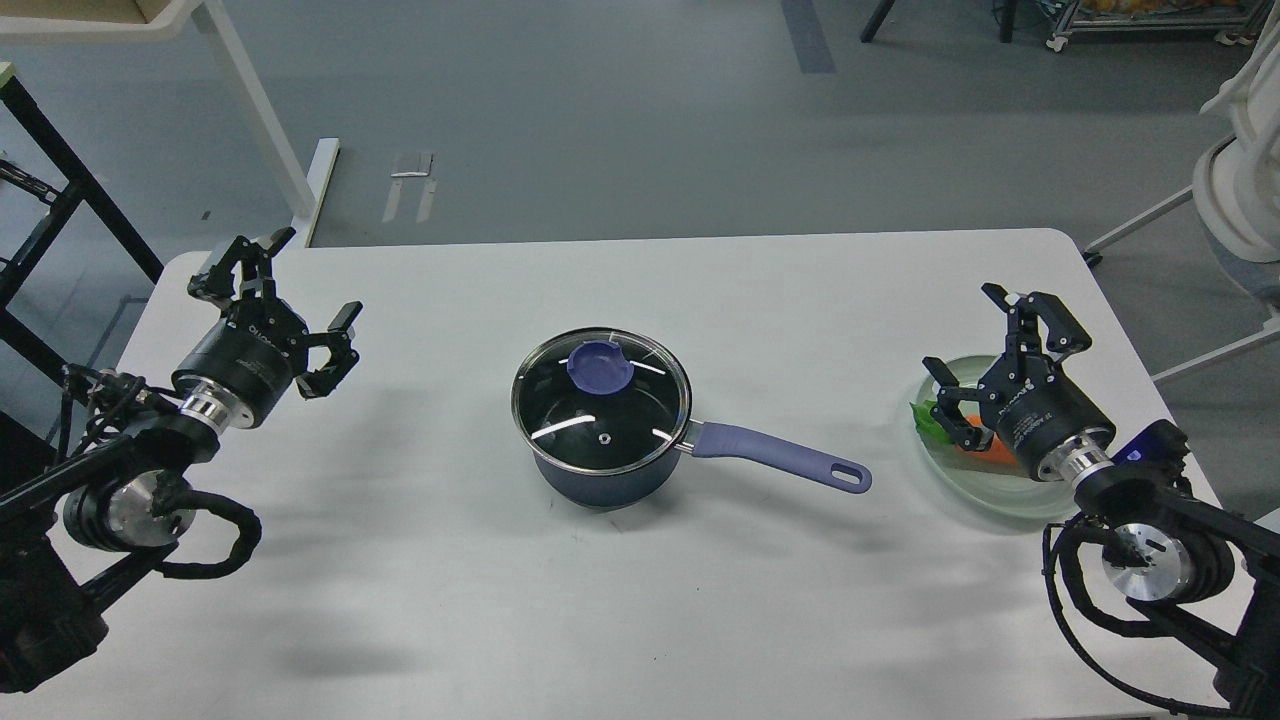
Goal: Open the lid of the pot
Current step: 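Raise the right gripper up and away from the green plate, then lower the right gripper onto the purple pot handle and grasp it, then reach the left gripper over the pot and grasp the purple lid knob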
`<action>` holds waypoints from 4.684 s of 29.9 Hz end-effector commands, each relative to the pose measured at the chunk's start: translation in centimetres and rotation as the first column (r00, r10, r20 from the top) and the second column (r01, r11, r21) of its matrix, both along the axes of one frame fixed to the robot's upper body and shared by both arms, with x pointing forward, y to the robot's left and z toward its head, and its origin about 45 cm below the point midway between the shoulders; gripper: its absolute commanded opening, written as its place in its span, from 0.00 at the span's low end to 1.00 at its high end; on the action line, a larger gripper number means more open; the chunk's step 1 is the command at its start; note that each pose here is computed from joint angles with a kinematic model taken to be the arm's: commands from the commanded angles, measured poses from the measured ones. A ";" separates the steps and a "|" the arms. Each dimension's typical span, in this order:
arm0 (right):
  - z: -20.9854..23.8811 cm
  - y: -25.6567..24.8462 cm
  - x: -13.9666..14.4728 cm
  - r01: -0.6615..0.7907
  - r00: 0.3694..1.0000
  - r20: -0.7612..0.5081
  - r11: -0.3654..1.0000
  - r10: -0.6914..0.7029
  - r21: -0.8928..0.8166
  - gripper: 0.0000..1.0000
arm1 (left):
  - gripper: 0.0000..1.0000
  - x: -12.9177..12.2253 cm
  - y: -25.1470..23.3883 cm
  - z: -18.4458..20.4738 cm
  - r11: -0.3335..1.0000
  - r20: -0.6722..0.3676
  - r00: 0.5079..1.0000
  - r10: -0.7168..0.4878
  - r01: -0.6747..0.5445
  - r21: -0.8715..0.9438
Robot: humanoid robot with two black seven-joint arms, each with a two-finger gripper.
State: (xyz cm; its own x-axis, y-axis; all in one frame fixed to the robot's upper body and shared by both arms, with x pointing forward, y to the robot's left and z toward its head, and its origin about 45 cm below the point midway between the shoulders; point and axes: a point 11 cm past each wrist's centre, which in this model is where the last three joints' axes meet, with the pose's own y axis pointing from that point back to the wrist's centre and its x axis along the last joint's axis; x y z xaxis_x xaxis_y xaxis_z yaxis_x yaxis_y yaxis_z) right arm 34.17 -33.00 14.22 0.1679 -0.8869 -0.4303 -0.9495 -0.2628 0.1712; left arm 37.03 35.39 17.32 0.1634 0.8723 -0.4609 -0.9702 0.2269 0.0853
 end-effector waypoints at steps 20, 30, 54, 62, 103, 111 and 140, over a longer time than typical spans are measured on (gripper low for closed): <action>10.7 -4.2 3.3 -0.083 0.956 0.230 0.916 0.184 -0.392 0.99 | 0.99 1.6 3.0 2.6 0.995 0.048 0.998 0.031 -0.036 0.093; 16.4 2.9 1.5 -0.273 0.607 0.040 0.255 0.794 -0.928 0.99 | 0.99 1.6 2.4 2.9 0.997 0.063 0.998 0.020 -0.025 0.078; 6.8 12.3 0.6 0.044 -0.012 -0.589 -0.588 0.808 -0.808 0.94 | 0.99 1.5 1.9 3.7 0.997 0.081 0.997 0.007 -0.013 0.070; 5.3 12.7 -0.5 0.023 -0.049 -0.593 -0.593 0.804 -0.805 0.75 | 0.99 1.5 1.9 3.7 0.997 0.081 0.997 0.007 -0.013 0.070; 5.1 11.4 0.4 0.033 -0.020 -0.623 -0.623 0.782 -0.782 0.28 | 0.99 4.1 -11.6 11.1 0.037 -0.009 0.537 -0.843 0.075 0.996; 5.1 11.4 0.4 0.033 -0.023 -0.623 -0.622 0.782 -0.782 0.28 | 0.99 1.9 -17.2 8.0 -0.255 -0.174 0.303 -0.937 -0.255 0.933; 5.0 11.6 0.3 0.030 -0.025 -0.619 -0.619 0.785 -0.785 0.31 | 0.96 1.3 -18.1 0.1 -0.368 -0.300 0.270 -0.915 -0.254 0.894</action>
State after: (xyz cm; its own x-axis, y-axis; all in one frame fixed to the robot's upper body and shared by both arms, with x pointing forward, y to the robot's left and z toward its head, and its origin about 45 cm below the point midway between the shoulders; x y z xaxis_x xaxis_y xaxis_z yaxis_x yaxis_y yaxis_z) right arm 34.52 -21.43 19.30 0.3982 0.6970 0.5963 -0.1568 -0.5888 0.7929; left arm 38.46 16.96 17.71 0.2411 -0.3944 0.8868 -0.3967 0.7939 0.4609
